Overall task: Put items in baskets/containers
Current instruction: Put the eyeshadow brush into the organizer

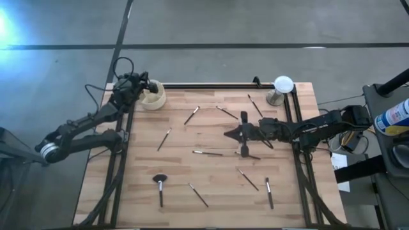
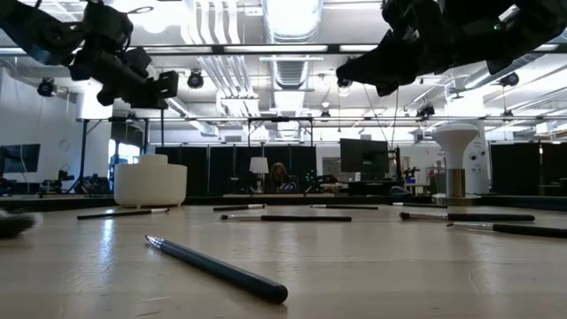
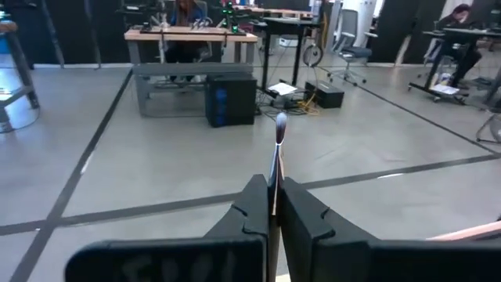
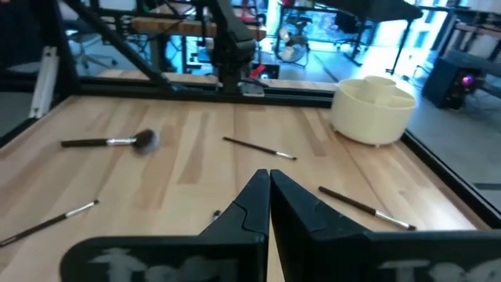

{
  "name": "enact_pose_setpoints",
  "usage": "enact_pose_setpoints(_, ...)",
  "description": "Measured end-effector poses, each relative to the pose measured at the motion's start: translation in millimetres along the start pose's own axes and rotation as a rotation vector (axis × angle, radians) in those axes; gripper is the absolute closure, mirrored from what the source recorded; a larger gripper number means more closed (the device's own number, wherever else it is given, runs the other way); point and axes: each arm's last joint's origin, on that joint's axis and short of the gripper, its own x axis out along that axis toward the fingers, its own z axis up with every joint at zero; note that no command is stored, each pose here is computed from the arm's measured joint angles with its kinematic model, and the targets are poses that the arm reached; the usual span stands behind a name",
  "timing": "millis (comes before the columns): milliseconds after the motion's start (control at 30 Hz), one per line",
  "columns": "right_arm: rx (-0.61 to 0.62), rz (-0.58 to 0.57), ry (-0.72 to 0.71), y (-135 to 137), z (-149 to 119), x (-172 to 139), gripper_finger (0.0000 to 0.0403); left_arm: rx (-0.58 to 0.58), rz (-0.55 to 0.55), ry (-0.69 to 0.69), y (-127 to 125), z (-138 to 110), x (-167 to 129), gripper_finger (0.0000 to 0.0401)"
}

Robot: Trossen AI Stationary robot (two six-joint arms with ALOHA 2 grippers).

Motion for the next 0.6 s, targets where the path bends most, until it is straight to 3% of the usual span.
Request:
enact_pose_setpoints(300,-0.018,0.046,-0.005,1.4,0.2,-0.1,0.0394,0.028,0.043,0.060,3.9,-37.1,4.2,0.0390)
enact_pose_setpoints(600,-0.018,0.048,-0.006,1.5,0.3,-0.1,0.0394,0.038,0.058,0.106,1.9,-53.2,14.5,0.0390)
